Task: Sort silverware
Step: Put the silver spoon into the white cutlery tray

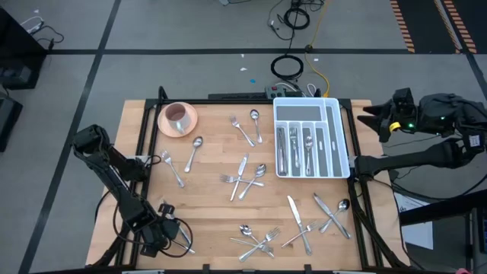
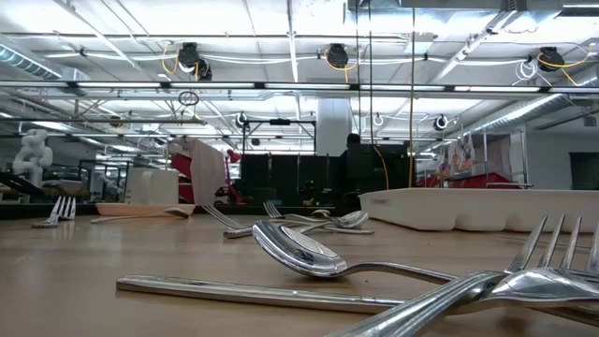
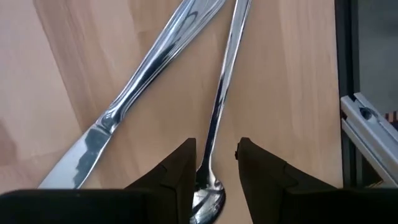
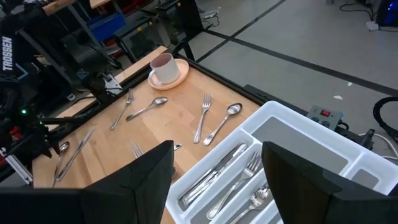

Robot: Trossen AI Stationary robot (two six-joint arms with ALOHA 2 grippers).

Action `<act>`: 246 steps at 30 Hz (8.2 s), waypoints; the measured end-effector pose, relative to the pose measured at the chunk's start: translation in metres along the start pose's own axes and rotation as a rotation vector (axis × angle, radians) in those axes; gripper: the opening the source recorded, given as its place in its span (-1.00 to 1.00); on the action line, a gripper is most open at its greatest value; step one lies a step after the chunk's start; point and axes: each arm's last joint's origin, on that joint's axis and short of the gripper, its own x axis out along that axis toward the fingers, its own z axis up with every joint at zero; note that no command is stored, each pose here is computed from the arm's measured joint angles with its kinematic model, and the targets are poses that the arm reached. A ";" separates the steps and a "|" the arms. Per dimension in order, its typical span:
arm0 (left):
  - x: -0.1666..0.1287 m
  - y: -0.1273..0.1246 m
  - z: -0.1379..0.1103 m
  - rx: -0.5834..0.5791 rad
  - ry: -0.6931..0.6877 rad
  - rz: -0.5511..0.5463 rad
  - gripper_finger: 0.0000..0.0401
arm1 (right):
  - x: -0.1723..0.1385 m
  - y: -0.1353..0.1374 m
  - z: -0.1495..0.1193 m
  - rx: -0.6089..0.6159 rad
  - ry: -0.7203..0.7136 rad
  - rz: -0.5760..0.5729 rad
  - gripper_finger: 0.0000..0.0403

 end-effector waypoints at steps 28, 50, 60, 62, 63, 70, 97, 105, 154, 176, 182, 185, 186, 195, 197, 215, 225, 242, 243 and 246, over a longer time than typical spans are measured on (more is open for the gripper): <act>0.030 0.015 -0.025 -0.058 0.070 -0.112 -0.95 | 0.021 0.014 0.005 -0.046 0.057 -0.036 0.18; -0.056 0.028 0.050 -0.309 -0.361 0.526 -1.00 | 0.020 0.013 0.005 -0.148 0.051 -0.056 0.18; -0.103 0.093 0.116 -0.046 -0.574 1.089 -1.00 | 0.020 0.012 0.005 -0.197 0.040 -0.081 0.18; -0.114 0.106 0.132 0.074 -0.556 1.189 -1.00 | 0.020 0.012 0.005 -0.199 0.043 -0.076 0.18; -0.120 0.112 0.140 0.126 -0.549 1.230 -1.00 | 0.020 0.012 0.005 -0.199 0.043 -0.076 0.18; -0.162 0.159 0.177 0.407 -0.503 1.501 -1.00 | 0.030 0.018 0.007 -0.153 0.069 -0.093 0.18; -0.147 0.192 0.306 1.028 -0.860 1.615 -1.00 | 0.124 0.074 0.034 0.002 0.159 0.228 0.18; -0.145 0.185 0.306 1.021 -0.852 1.638 -1.00 | 0.144 0.054 0.009 0.142 0.185 0.407 0.18; -0.142 0.190 0.299 0.438 -1.006 1.294 -0.56 | 0.211 0.004 -0.026 0.202 0.265 0.287 -1.00; -0.177 0.154 0.274 -0.012 -1.145 1.154 -0.55 | 0.203 -0.121 -0.120 0.548 0.174 0.338 -1.00; -0.183 0.152 0.270 -0.018 -1.141 1.160 -0.55 | 0.216 -0.140 -0.146 0.582 0.147 0.270 -1.00; -0.183 0.152 0.270 -0.018 -1.138 1.161 -0.55 | 0.221 -0.147 -0.162 0.609 0.146 0.235 -1.00; -0.183 0.152 0.270 -0.021 -1.141 1.162 -0.55 | 0.222 -0.149 -0.166 0.624 0.148 0.231 -1.00; -0.183 0.152 0.270 -0.023 -1.138 1.165 -0.55 | 0.224 -0.155 -0.178 0.618 0.131 0.101 -1.00; -0.183 0.152 0.270 -0.021 -1.134 1.165 -0.55 | 0.224 -0.156 -0.180 0.603 0.139 0.052 -1.00; -0.181 0.153 0.269 -0.017 -1.110 1.164 -0.55 | 0.241 -0.155 -0.189 0.513 0.241 -0.069 -1.00; -0.176 0.154 0.268 -0.074 -1.109 1.114 -0.55 | 0.245 -0.153 -0.191 0.468 0.266 -0.100 -0.96; -0.176 0.154 0.267 -0.101 -1.107 1.140 -0.55 | 0.244 -0.151 -0.190 0.442 0.266 -0.087 -0.65; -0.177 0.153 0.268 -0.104 -1.114 1.140 -0.55 | 0.243 -0.150 -0.187 0.437 0.258 -0.079 -0.64; -0.180 0.148 0.269 -0.119 -1.173 1.130 -0.55 | 0.240 -0.147 -0.172 0.428 0.232 -0.059 -0.59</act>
